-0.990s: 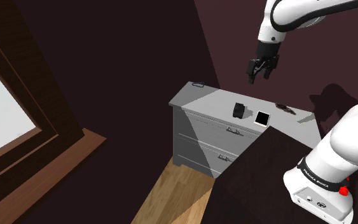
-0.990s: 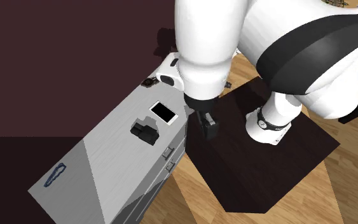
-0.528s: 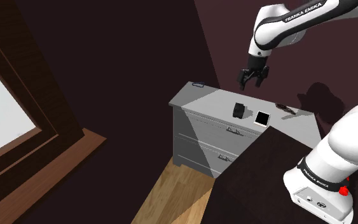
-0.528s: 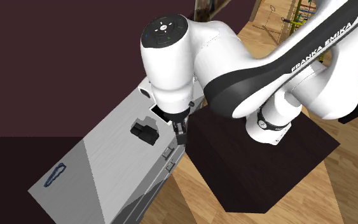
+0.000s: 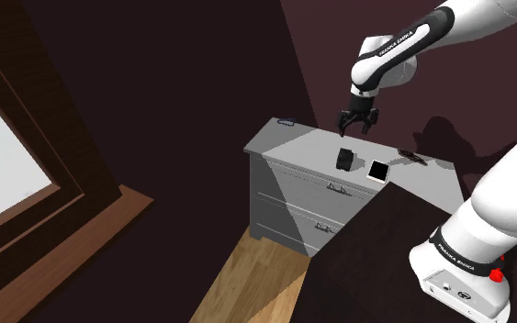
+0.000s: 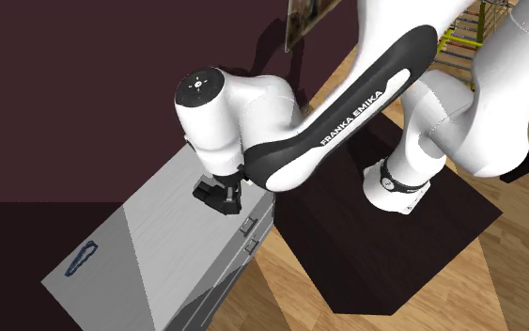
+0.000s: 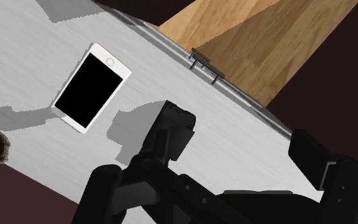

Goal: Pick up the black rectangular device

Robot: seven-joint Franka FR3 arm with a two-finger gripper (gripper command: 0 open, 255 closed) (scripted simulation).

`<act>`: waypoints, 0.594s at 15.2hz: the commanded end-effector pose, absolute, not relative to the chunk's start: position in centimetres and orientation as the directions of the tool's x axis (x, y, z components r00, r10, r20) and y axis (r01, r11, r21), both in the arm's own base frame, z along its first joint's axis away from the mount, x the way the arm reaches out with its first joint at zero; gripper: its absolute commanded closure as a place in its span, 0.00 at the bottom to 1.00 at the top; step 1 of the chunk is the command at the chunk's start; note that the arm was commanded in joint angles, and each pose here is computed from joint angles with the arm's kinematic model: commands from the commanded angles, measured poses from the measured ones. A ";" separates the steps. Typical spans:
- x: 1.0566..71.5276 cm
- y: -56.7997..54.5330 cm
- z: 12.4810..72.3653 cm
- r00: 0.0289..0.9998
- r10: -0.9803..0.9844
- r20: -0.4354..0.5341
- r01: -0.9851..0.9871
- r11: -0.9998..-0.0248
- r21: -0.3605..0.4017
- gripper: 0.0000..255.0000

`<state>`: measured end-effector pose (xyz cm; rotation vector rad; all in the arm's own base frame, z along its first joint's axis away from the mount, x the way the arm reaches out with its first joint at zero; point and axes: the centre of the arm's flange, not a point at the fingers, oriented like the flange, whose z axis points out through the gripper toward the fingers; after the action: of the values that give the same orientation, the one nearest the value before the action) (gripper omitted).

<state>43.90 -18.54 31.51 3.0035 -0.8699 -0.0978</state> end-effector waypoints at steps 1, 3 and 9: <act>44.8 -20.1 29.3 0.819 -0.572 -0.052 -0.571 -0.820 0.031 0.00; 45.6 -21.6 27.3 0.793 -0.607 -0.049 -0.607 -0.794 0.032 0.00; 47.4 -26.6 21.4 0.706 -0.707 -0.040 -0.706 -0.708 0.033 0.00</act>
<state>47.50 -25.62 22.76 2.9018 -1.1616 -0.0805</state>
